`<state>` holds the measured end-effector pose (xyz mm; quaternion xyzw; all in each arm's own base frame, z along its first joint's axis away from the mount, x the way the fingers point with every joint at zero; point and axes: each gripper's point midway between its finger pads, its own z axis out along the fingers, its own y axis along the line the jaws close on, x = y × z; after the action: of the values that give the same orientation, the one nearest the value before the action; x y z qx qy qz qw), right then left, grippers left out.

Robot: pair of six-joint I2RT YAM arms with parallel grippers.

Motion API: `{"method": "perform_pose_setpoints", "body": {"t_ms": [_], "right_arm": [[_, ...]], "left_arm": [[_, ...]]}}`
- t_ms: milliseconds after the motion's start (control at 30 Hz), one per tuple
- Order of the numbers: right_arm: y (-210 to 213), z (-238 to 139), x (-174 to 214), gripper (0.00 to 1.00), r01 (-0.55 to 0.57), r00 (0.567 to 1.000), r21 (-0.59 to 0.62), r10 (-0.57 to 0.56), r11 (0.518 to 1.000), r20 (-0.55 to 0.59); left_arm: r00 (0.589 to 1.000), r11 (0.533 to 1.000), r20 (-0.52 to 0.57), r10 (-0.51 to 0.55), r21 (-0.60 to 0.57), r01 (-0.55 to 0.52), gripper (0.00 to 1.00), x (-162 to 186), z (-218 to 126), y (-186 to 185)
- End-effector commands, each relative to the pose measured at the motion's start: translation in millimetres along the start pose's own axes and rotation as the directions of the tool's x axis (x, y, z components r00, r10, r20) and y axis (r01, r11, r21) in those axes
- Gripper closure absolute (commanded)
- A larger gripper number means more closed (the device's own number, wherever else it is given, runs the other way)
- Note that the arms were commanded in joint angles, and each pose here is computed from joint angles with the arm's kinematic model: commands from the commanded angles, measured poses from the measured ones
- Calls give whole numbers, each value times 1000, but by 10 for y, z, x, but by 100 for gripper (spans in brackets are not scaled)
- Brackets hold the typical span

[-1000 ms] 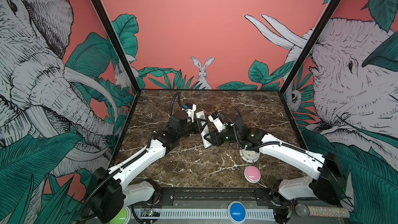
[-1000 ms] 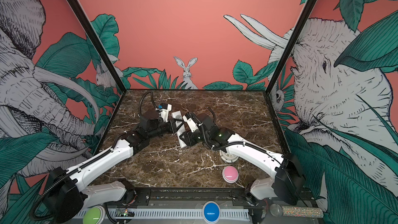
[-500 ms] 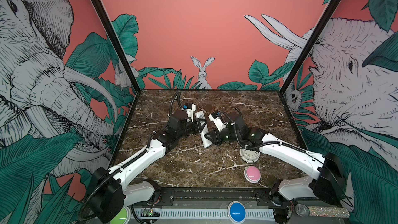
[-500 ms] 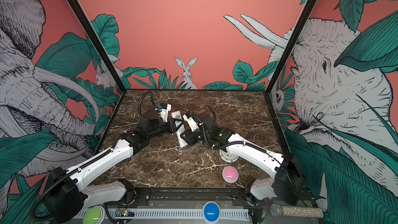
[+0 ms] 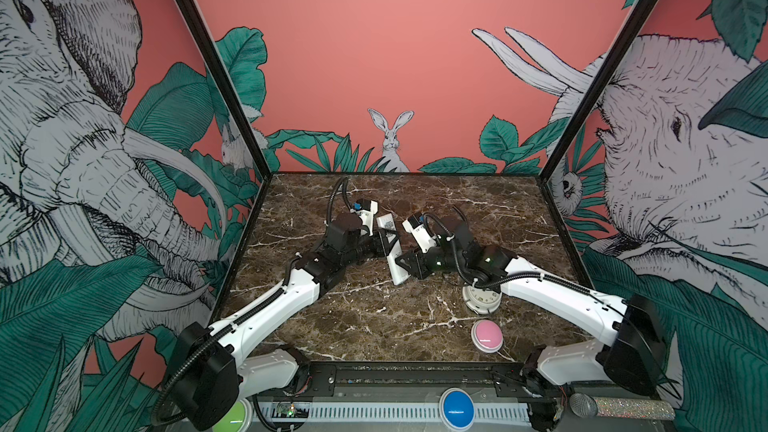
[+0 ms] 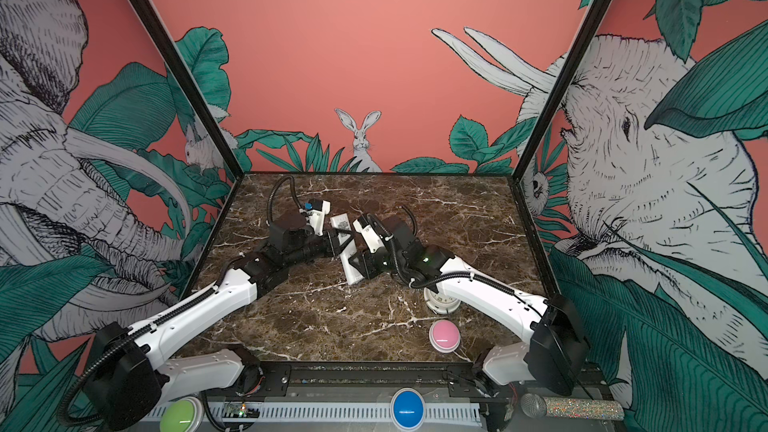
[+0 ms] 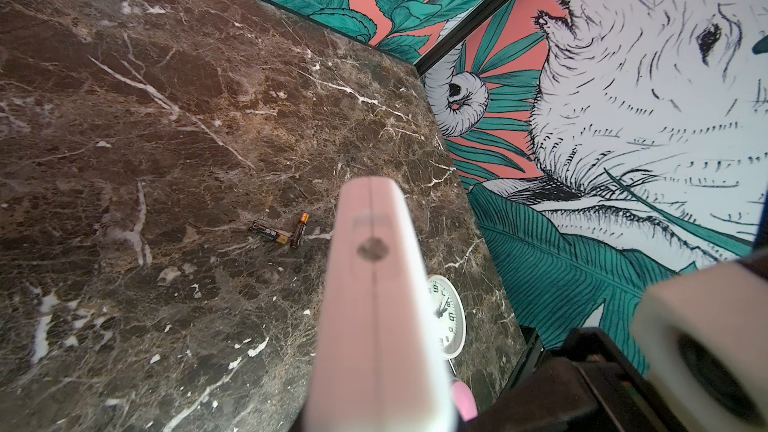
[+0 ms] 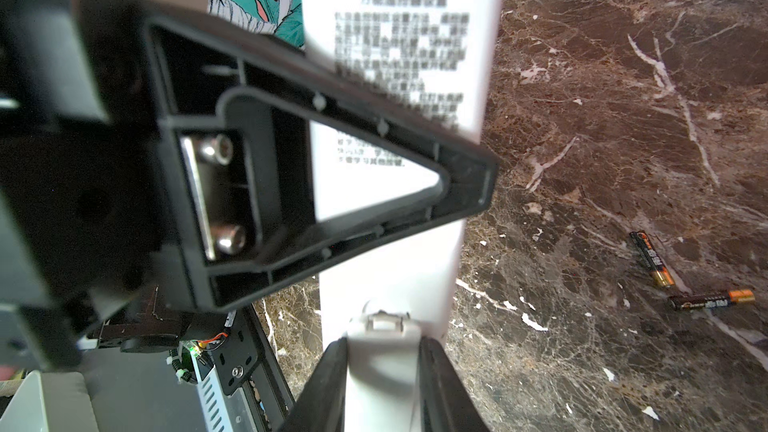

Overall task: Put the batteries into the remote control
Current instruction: 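Slide the battery cover off the remote with the right gripper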

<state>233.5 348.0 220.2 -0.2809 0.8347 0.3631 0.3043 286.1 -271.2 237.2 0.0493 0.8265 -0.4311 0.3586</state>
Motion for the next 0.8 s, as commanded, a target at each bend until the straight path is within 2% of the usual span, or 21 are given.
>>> {"method": "perform_pose_setpoints", "body": {"t_ms": [0,767], "right_arm": [[91,-56,-116,69,31,998,-41,-29,999,53],[159,-210,-148,74,63,995,-56,-58,996,87]], "left_arm": [[999,999,34,7,34,-8,100,-72,-36,-87],[999,1000,34,2,-9,-2,100,-49,-29,35]]}}
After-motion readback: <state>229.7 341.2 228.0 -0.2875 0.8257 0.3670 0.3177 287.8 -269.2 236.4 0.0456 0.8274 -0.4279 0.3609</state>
